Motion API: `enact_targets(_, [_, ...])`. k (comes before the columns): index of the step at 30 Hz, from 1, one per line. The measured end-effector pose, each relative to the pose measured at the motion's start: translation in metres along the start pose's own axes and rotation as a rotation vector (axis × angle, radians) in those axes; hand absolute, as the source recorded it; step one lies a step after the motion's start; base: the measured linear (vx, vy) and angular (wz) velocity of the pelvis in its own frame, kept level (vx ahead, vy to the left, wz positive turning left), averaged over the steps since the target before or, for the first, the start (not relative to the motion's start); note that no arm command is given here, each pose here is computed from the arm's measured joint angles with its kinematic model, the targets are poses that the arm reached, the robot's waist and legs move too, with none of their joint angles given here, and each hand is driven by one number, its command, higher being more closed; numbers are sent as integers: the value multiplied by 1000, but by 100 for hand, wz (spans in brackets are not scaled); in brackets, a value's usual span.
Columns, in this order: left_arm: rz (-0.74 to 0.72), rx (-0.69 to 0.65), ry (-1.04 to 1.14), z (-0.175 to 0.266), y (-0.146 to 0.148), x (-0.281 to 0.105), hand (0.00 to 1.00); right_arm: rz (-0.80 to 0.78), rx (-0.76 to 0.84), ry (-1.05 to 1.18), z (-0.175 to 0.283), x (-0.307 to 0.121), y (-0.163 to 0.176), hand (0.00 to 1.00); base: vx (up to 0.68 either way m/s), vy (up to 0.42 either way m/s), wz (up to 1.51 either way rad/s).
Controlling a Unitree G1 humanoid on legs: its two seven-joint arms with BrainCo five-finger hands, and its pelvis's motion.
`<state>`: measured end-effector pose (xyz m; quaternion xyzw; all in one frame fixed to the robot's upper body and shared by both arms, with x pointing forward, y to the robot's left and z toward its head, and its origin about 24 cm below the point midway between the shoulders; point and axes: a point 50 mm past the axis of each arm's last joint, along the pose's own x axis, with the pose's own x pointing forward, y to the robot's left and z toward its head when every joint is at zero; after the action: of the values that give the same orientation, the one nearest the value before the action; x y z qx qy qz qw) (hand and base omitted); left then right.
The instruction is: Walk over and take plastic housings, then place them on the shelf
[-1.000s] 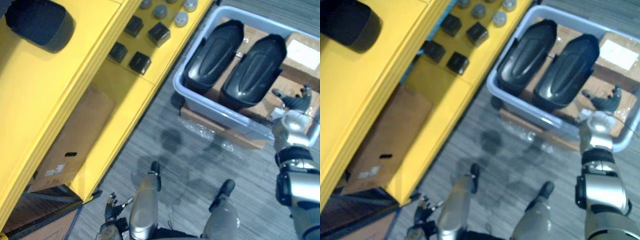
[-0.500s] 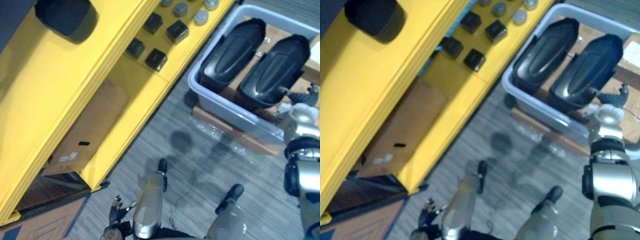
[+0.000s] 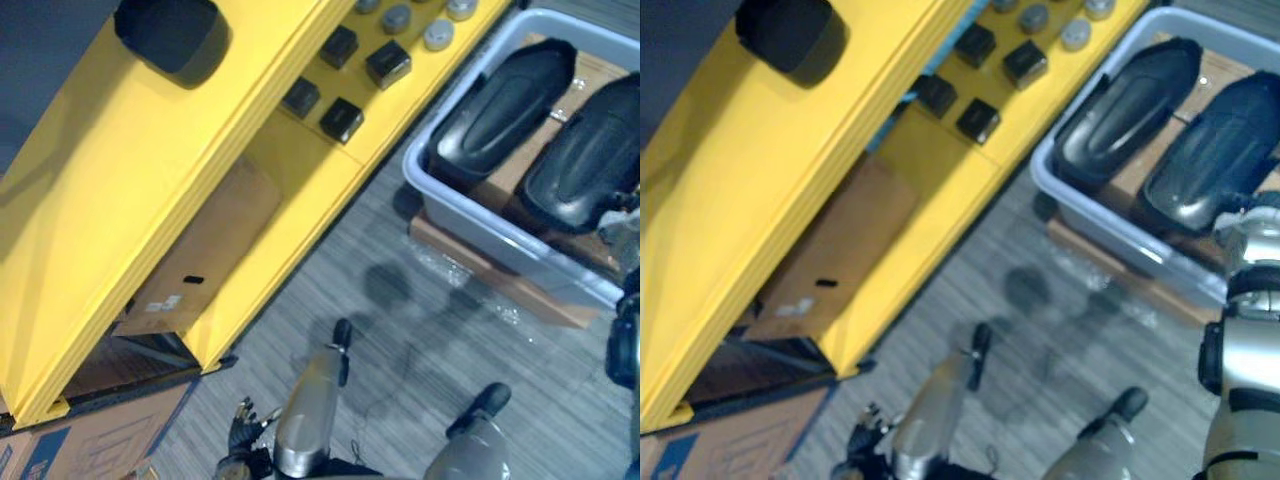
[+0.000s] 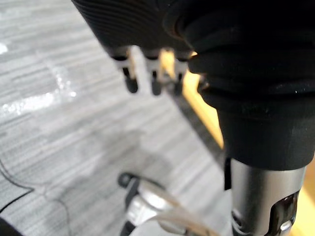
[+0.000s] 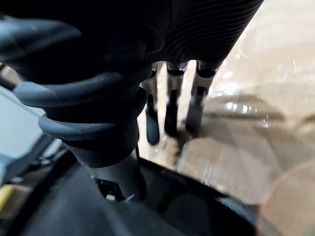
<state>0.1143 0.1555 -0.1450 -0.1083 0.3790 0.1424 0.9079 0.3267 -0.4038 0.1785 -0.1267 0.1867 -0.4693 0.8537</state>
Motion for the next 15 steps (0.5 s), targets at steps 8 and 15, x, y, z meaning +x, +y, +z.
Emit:
enact_targets(8, [-37, 22, 14, -4, -7, -2, 0, -138, -335, 116, -14, 3, -22, 100, 13, -14, 8])
enact_targets(15, [-62, 17, -44, 7, -12, -1, 0, -157, -412, 81, -12, 5, -26, 100, 0, -10, 4])
